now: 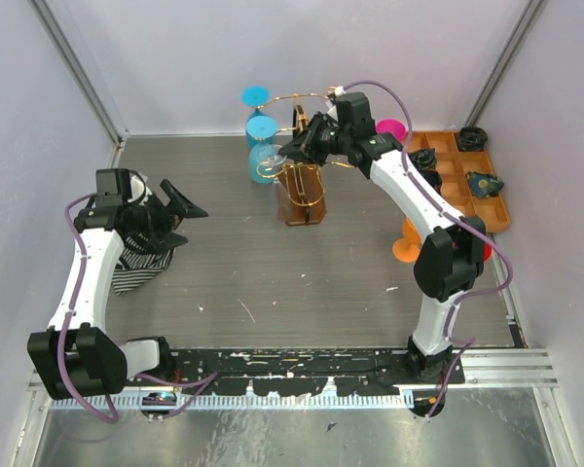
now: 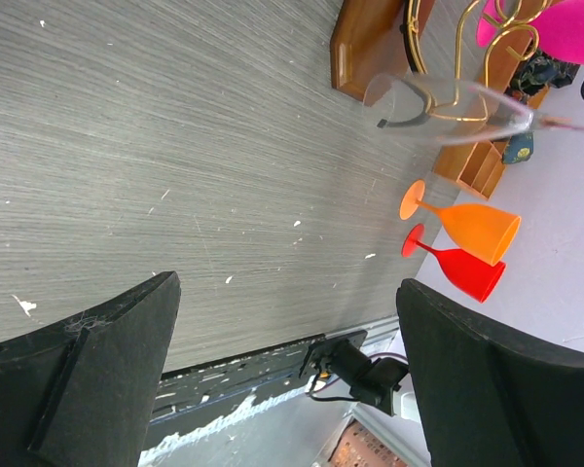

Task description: Take the wine glass off the wine glass rack

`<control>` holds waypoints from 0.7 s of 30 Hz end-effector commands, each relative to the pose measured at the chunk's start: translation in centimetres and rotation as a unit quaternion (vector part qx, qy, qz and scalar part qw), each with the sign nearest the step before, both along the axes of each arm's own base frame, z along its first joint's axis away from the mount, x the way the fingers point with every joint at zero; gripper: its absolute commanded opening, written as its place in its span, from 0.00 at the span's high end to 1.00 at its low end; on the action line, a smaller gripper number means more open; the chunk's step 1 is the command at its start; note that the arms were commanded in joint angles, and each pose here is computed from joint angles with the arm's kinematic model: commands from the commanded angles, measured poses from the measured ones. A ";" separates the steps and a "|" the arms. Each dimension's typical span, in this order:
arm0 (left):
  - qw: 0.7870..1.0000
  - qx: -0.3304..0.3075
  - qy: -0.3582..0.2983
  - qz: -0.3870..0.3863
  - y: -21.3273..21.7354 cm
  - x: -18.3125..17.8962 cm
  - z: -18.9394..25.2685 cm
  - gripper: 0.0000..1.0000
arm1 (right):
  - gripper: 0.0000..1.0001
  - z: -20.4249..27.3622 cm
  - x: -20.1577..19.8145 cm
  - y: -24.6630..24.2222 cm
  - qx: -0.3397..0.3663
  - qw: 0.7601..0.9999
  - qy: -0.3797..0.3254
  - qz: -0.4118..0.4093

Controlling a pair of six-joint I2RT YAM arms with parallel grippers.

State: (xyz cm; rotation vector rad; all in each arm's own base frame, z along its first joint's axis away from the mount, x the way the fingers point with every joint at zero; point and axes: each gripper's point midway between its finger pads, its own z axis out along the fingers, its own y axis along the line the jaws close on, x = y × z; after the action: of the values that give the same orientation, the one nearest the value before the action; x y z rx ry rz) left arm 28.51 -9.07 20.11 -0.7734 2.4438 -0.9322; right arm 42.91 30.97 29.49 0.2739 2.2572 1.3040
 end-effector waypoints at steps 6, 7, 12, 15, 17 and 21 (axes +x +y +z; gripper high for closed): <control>1.000 -0.010 -0.007 -0.012 -0.5 -0.1 0.6 0.00 | 1.00 5.7 3.4 1.0 0.054 0.993 -0.102 -0.018; 1.000 -0.010 -0.007 -0.011 -0.4 -0.1 0.6 0.00 | 0.99 5.9 3.4 1.3 0.058 0.993 -0.103 -0.014; 1.000 -0.010 -0.006 -0.011 -0.4 -0.2 0.5 0.00 | 0.99 7.0 2.4 3.1 0.072 0.991 -0.111 0.011; 1.000 -0.009 -0.005 -0.011 -0.4 -0.2 0.4 0.00 | 0.99 7.8 1.2 4.2 0.079 0.989 -0.118 0.031; 1.000 -0.008 -0.003 -0.012 -0.4 -0.3 0.2 0.00 | 0.99 8.5 0.1 4.9 0.084 0.988 -0.124 0.046; 1.000 -0.007 -0.002 -0.012 -0.4 -0.2 0.1 0.00 | 0.99 10.3 -2.5 6.6 0.095 0.981 -0.143 0.085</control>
State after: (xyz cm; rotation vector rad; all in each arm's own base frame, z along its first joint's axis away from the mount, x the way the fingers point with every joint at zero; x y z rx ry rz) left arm 28.50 -9.07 20.10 -0.7719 2.4440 -0.9318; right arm 43.73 35.70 31.84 0.1655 2.1499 1.4150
